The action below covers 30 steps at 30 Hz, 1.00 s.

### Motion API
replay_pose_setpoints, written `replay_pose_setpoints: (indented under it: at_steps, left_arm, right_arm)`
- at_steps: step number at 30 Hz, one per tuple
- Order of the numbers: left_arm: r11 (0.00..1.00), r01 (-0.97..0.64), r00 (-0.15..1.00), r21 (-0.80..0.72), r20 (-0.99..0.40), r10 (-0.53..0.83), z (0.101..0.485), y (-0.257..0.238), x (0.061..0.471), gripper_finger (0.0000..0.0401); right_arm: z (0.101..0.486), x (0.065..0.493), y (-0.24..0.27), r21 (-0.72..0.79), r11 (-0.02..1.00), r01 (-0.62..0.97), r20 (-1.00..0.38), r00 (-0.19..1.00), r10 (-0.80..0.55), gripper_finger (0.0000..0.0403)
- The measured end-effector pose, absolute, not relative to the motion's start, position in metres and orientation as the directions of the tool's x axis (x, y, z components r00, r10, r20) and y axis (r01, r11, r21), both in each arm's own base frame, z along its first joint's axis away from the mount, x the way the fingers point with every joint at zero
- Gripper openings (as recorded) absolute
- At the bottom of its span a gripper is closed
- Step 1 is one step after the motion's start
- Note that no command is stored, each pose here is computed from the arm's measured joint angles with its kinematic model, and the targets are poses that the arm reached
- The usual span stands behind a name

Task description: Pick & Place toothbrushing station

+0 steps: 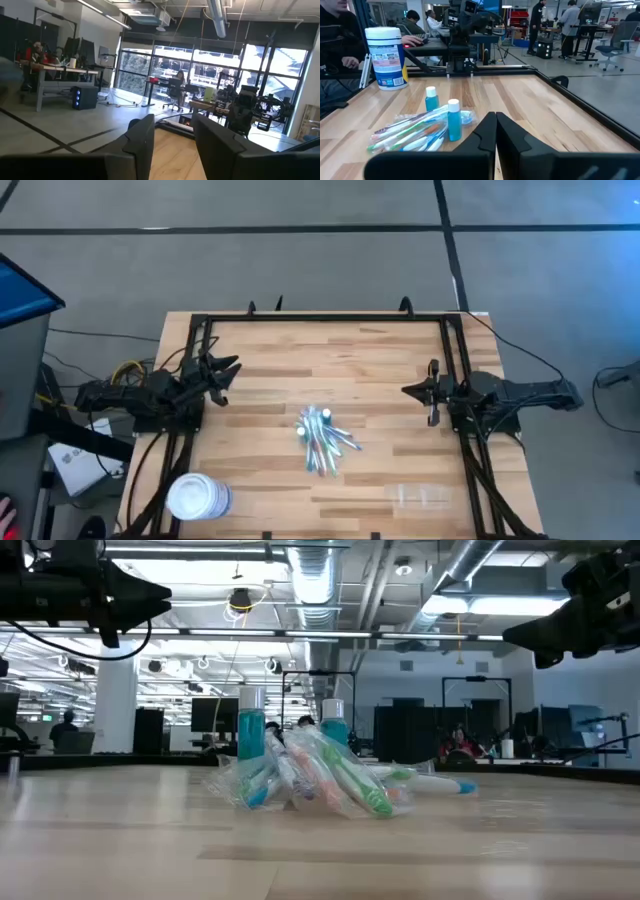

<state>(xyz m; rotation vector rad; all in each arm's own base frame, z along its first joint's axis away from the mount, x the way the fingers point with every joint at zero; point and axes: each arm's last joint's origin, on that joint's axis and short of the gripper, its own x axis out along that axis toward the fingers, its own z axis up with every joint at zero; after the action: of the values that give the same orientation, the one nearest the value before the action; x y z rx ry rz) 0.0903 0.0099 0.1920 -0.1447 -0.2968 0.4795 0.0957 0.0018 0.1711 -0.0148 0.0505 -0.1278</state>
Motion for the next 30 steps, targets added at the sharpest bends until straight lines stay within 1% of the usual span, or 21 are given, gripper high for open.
replay_pose_setpoints:
  at_steps: [16,20,26,30]
  left_arm:
    - [0.878,-0.431,0.845,-0.209,0.249,0.474,0.1922,0.0099,0.0903,0.0131]
    - [0.876,-0.407,0.848,-0.258,0.25,0.468,0.1922,0.0097,0.0904,0.0131]
    - [0.924,-0.3,0.89,-0.235,0.278,0.36,0.194,0.0066,0.0913,0.0131]
    - [0.936,-0.273,0.904,-0.223,0.273,0.329,0.1939,0.0055,0.0949,0.0131]
  right_arm:
    - [0.171,0.0957,0.0018,-0.018,0.992,0.127,-0.05,0.991,-0.128,0.0]
    - [0.1711,0.0957,0.0018,-0.018,0.992,0.127,-0.049,0.991,-0.128,0.0]
    - [0.1711,0.0957,0.0018,-0.018,0.992,0.127,-0.049,0.991,-0.128,0.0]
    - [0.1712,0.0957,0.0018,-0.018,0.992,0.127,-0.049,0.991,-0.128,0.0]
